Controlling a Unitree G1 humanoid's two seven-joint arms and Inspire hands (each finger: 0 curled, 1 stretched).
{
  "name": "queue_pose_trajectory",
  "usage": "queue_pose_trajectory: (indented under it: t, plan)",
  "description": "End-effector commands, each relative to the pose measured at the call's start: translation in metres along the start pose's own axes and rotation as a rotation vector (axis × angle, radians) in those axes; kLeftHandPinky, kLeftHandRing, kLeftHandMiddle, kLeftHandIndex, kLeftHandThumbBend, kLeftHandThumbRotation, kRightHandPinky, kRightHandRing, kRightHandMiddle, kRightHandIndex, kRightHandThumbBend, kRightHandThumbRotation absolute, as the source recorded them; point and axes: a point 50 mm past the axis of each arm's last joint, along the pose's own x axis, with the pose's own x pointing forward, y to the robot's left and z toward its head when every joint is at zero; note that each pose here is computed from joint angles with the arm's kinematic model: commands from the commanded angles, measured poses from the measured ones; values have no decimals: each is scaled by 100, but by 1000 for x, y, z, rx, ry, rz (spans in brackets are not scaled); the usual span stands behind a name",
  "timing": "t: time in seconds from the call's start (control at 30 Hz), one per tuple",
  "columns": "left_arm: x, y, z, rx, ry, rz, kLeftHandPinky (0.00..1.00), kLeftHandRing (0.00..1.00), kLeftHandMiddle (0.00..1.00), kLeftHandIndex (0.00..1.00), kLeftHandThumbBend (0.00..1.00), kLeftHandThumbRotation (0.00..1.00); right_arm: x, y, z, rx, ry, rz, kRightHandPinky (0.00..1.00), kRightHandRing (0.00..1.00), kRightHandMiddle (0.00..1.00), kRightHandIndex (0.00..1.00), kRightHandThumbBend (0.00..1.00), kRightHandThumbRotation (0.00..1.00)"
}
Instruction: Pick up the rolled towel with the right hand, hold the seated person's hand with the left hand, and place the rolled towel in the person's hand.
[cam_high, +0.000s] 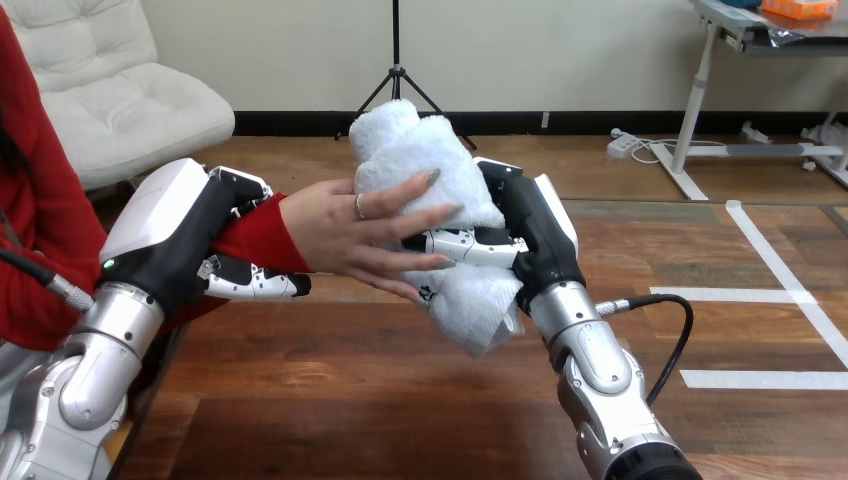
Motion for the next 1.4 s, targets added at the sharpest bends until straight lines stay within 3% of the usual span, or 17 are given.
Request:
queue_pose_trajectory:
  t: [0.0,1.37]
  plan:
    - [30,52,44,-6,-207,239,28,31,36,36,72,0,15,11,31,-13,-131,70,31,36,41,43,80,0]
    - [28,48,45,-30,-207,214,30,33,39,37,72,0,11,4,21,-30,-73,60,31,37,42,44,80,0]
